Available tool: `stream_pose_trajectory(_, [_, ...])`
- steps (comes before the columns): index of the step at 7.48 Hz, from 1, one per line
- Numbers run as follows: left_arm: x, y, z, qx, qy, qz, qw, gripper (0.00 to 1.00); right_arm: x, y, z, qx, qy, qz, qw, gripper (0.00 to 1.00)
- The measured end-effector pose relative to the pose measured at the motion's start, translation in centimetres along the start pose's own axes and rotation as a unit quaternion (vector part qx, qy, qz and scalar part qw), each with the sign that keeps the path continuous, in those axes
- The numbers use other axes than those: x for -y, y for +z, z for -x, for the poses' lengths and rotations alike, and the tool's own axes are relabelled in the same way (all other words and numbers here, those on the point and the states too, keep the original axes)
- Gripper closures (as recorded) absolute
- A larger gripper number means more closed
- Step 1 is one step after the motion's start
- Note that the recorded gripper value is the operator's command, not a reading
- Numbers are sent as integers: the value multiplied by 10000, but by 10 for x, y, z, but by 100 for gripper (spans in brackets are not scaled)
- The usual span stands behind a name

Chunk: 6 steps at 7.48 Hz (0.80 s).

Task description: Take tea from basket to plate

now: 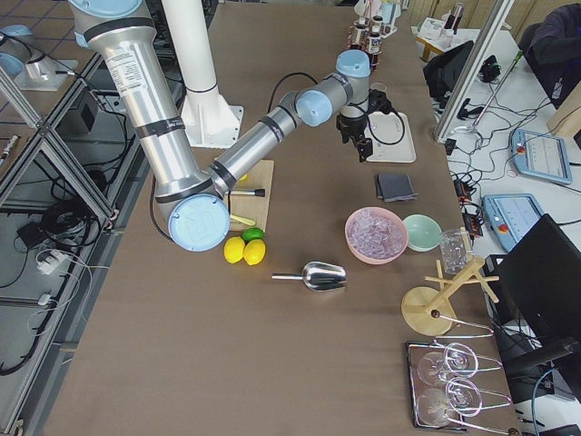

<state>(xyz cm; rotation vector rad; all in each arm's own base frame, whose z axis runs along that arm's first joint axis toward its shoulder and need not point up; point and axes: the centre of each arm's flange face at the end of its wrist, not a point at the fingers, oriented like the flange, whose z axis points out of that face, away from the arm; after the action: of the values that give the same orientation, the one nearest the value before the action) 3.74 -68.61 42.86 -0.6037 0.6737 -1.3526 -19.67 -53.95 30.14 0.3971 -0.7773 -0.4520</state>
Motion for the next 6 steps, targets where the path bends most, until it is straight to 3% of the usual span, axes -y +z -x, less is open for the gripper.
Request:
stream_pose_trajectory(1, [-2, -1, -1, -6, 11, -5, 10000, 7, 0, 2, 2, 10, -14, 19, 10000, 0])
stream_pose_trajectory(2, [-3, -2, -2, -9, 8, -8, 10000, 19, 0, 3, 3, 16, -24, 28, 10000, 0])
stream_pose_trajectory(3, [-5, -3, -3, -17, -9, -9, 10000, 43, -1, 4, 2, 16, -22, 38, 10000, 0])
stream_pose_trajectory(4, [-6, -4, -4, -29, -90, -1, 10000, 76, -1, 5, 2, 15, -17, 49, 10000, 0])
stream_pose_trajectory(6, [-8, -5, -4, -41, -166, 14, 9999, 100, -3, 7, 1, 1, -8, 69, 10000, 0])
